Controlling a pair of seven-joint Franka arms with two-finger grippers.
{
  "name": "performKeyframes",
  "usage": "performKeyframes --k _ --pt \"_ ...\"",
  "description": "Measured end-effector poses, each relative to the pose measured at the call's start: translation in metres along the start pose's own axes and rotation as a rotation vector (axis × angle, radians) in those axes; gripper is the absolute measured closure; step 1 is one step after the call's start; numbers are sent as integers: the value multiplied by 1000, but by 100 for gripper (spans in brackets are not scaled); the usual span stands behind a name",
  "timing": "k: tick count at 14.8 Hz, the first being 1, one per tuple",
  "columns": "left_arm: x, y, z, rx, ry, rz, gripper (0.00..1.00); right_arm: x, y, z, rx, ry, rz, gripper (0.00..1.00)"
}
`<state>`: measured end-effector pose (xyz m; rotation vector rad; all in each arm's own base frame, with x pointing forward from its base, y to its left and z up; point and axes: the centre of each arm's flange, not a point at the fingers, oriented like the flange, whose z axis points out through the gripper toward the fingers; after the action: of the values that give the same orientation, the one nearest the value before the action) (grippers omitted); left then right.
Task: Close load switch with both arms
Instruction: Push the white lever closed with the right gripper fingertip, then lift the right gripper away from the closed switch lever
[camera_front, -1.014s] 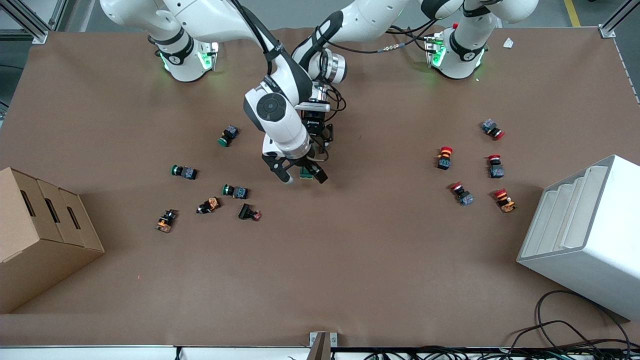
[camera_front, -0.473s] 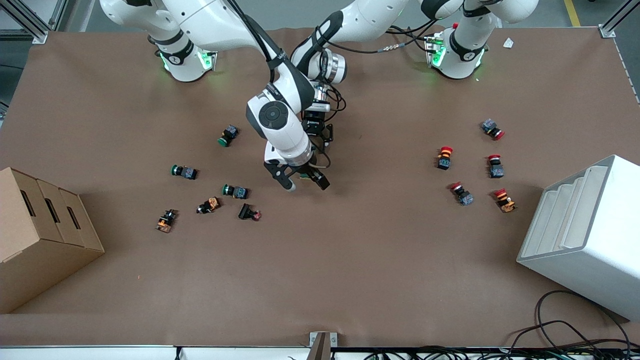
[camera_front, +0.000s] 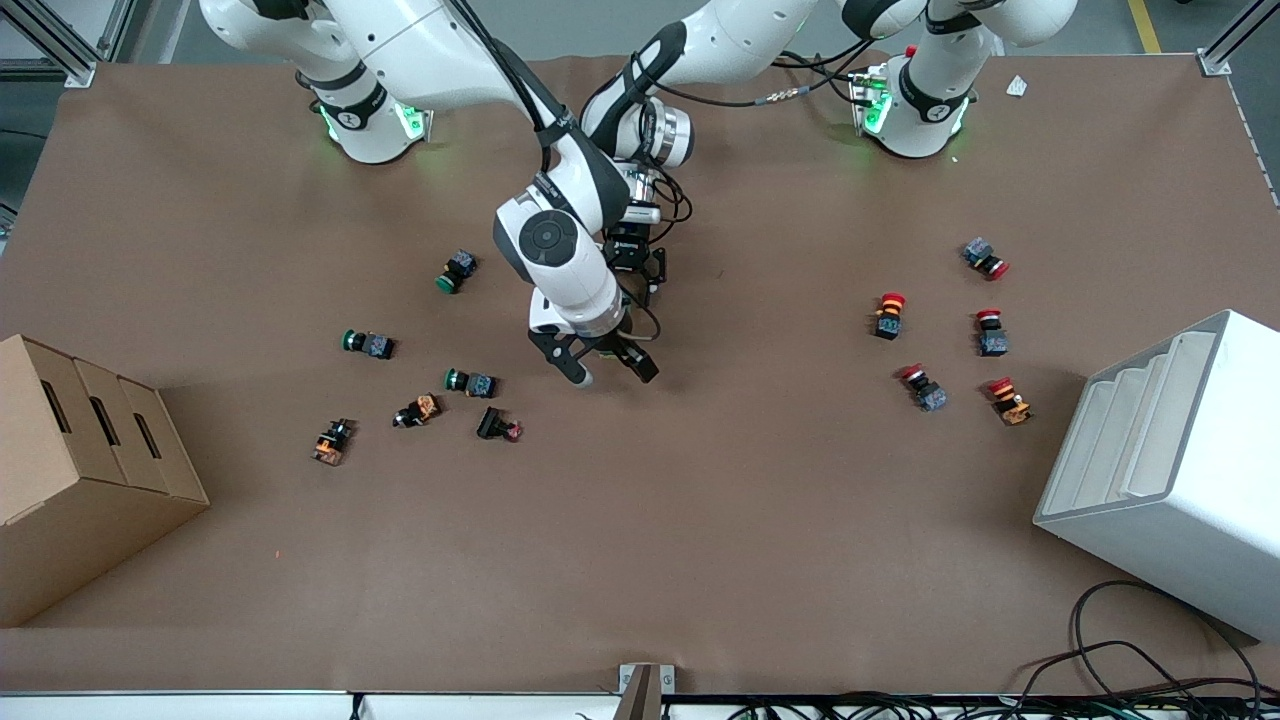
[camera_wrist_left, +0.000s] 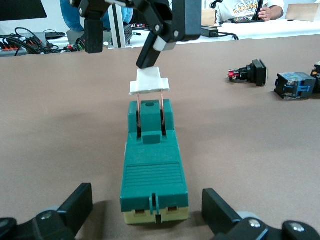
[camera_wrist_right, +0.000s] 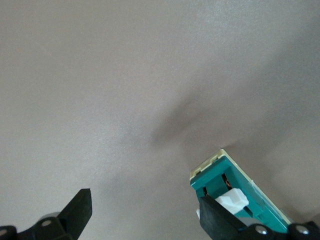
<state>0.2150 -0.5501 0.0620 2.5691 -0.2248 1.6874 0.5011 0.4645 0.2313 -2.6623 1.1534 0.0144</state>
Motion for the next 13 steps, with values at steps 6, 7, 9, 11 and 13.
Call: performKeyframes --k 6,7,9,11,13 --pt "0 0 0 0 0 0 0 4 2 17 11 10 -9 0" --pt "0 0 0 0 0 0 0 5 3 21 12 12 -10 0" --pt "0 0 0 0 0 0 0 7 4 27 24 18 -16 0" --pt "0 0 0 0 0 0 0 10 5 34 31 24 -21 0" --pt "0 0 0 1 0 0 0 10 5 39 36 26 -23 0"
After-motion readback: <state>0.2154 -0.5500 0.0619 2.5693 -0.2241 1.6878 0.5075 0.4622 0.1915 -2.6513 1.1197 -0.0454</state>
